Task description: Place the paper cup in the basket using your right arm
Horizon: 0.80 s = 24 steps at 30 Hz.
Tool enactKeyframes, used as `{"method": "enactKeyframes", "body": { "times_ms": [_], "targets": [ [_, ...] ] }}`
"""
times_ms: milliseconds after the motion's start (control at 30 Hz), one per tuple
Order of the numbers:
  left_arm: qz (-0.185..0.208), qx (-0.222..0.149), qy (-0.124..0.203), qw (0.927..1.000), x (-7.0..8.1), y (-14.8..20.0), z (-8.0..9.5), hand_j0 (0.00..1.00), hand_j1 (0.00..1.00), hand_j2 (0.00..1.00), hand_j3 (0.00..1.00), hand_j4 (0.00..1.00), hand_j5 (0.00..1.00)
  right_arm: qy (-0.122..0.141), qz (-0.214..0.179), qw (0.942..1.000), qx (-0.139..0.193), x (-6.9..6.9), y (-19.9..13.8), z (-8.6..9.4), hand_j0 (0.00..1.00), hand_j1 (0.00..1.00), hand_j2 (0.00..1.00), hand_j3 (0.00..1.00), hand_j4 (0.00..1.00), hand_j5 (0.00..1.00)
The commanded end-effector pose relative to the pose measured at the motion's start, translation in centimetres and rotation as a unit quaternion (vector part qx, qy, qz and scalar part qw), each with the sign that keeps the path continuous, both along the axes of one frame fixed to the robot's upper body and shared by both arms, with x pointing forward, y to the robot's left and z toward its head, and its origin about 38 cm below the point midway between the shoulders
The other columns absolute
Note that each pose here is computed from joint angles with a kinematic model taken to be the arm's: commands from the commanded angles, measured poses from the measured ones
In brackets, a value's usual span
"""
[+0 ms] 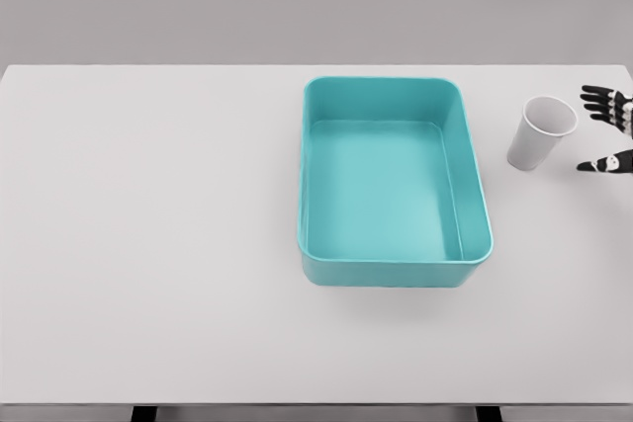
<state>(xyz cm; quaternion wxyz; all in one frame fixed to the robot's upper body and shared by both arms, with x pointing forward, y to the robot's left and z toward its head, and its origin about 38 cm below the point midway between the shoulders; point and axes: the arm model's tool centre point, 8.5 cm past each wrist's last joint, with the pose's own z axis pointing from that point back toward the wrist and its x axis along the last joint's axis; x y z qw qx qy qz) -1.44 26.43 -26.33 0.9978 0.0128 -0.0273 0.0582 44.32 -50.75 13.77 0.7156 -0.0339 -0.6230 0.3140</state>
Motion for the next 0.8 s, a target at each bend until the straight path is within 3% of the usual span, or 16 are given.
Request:
{"method": "enactKeyframes", "body": {
  "times_ms": [0,367,767],
  "targets": [
    [0.0,0.0,0.0,1.0,0.0,0.0,0.0,1.0,1.0,1.0,1.0,1.0,1.0,0.0,0.001,1.0,0.007,0.2,0.5,-0.3,1.0,1.0,1.0,1.0,1.0,1.0],
    [0.0,0.0,0.0,1.0,0.0,0.0,0.0,1.0,1.0,1.0,1.0,1.0,1.0,-0.009,0.006,0.9997,0.02,1.4,1.7,0.3,1.0,1.0,1.0,1.0,1.0,1.0],
    [0.0,0.0,0.0,1.0,0.0,0.0,0.0,1.0,1.0,1.0,1.0,1.0,1.0,-0.008,0.006,0.9994,0.033,2.1,2.7,-0.2,1.0,1.0,1.0,1.0,1.0,1.0]
  ]
}}
